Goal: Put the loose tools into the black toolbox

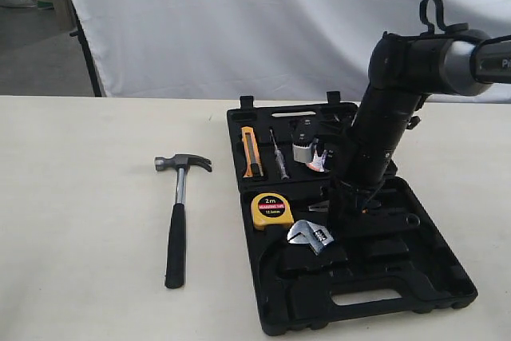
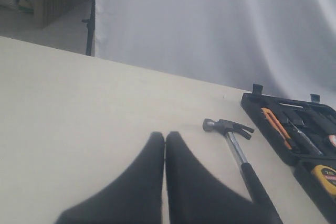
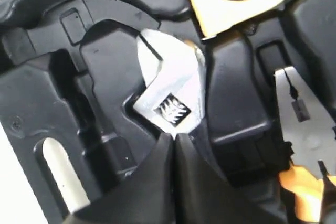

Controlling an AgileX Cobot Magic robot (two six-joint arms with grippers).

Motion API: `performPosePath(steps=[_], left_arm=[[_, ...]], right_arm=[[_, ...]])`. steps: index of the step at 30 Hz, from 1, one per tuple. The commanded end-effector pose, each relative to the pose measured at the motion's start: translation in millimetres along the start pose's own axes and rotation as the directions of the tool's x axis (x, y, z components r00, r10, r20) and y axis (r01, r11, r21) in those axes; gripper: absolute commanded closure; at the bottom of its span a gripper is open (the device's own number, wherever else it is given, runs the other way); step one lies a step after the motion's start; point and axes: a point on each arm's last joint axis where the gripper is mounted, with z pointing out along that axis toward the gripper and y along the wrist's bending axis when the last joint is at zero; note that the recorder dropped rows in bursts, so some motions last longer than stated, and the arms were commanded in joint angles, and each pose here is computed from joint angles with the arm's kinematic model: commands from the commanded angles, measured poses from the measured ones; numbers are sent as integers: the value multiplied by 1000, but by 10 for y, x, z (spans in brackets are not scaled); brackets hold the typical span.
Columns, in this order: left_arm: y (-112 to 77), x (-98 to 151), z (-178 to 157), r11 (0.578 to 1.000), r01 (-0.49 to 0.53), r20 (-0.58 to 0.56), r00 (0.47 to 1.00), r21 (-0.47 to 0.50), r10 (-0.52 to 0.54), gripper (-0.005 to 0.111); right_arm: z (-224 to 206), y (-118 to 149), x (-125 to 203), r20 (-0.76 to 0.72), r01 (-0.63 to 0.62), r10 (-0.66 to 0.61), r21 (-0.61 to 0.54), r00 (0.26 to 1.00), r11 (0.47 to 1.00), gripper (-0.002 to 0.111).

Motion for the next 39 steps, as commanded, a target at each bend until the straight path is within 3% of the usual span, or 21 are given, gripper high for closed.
performPosePath(steps=[1, 5, 15, 32, 39], left_arm=[[9, -21, -4, 1000, 1, 20, 1000, -21, 0, 106], [9, -21, -4, 1000, 1, 20, 1000, -21, 0, 106], [9, -21, -4, 1000, 1, 20, 1000, -21, 0, 106], [9, -21, -4, 1000, 1, 20, 1000, -21, 0, 106], [9, -21, -4, 1000, 1, 20, 1000, -21, 0, 106]], right_arm=[[-61, -43, 67, 7, -31, 31, 18, 999, 999, 109], [87, -136, 246, 28, -79, 77, 72, 997, 994, 109], [104, -20, 300, -34, -80, 79, -47, 996, 996, 109], [-135, -9, 226, 45, -98, 96, 58, 994, 993, 109], [305, -108, 325, -29, -79, 78, -18, 997, 997, 109]])
